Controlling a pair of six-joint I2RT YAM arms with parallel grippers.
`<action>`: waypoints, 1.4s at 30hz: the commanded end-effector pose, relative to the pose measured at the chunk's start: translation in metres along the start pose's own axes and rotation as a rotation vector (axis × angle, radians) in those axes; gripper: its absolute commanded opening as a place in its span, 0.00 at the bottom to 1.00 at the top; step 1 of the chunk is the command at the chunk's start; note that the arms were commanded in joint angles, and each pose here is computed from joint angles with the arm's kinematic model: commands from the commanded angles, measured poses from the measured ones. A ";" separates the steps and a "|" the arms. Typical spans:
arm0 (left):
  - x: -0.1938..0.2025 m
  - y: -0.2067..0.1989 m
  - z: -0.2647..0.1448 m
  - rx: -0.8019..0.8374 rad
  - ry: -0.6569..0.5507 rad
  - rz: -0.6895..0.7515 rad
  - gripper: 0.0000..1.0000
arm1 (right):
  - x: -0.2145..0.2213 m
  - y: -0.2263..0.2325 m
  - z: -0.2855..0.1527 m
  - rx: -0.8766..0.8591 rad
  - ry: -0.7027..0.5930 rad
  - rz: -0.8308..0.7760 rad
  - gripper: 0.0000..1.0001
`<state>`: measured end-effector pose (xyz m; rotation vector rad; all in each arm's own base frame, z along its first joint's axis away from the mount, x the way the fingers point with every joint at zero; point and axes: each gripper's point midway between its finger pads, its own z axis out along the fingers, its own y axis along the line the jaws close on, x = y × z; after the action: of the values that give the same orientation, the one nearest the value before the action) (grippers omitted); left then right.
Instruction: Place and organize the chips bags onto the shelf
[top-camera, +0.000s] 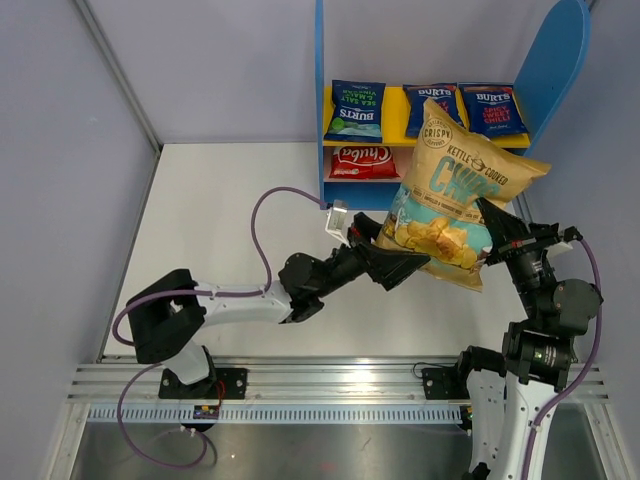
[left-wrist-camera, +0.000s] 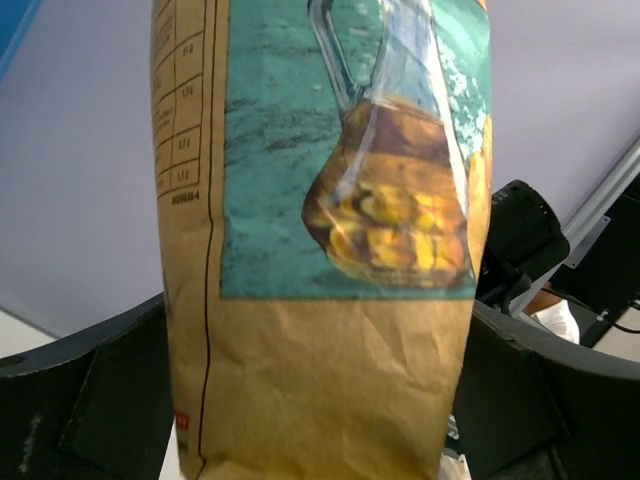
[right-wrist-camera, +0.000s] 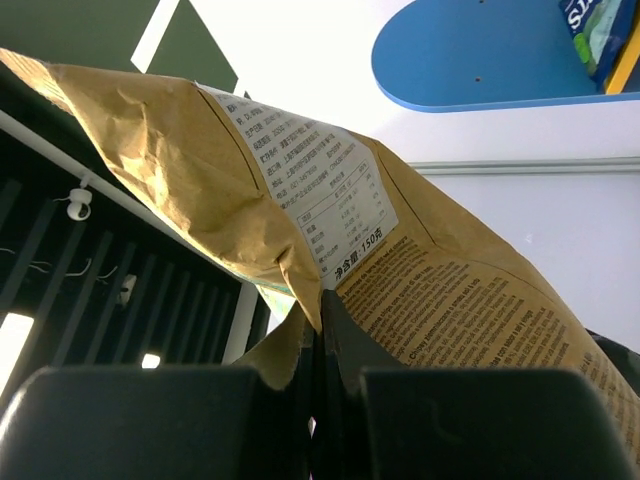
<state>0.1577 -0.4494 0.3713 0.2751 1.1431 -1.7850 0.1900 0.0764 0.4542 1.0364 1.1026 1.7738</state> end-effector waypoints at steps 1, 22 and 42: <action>-0.059 -0.075 0.013 0.288 -0.230 0.029 0.94 | 0.013 0.013 -0.008 -0.048 0.045 0.025 0.00; -0.034 -0.051 -0.072 0.133 -0.116 -0.003 0.25 | -0.024 -0.068 -0.009 0.193 -0.059 -0.413 0.82; 0.007 0.047 -0.155 -0.286 -0.011 -0.157 0.18 | -0.073 -0.083 -0.080 0.597 -0.269 -1.061 0.90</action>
<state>0.1338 -0.3446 0.2046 0.1139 1.6231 -1.6616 0.1637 0.0191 0.3463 0.7565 1.5881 0.5423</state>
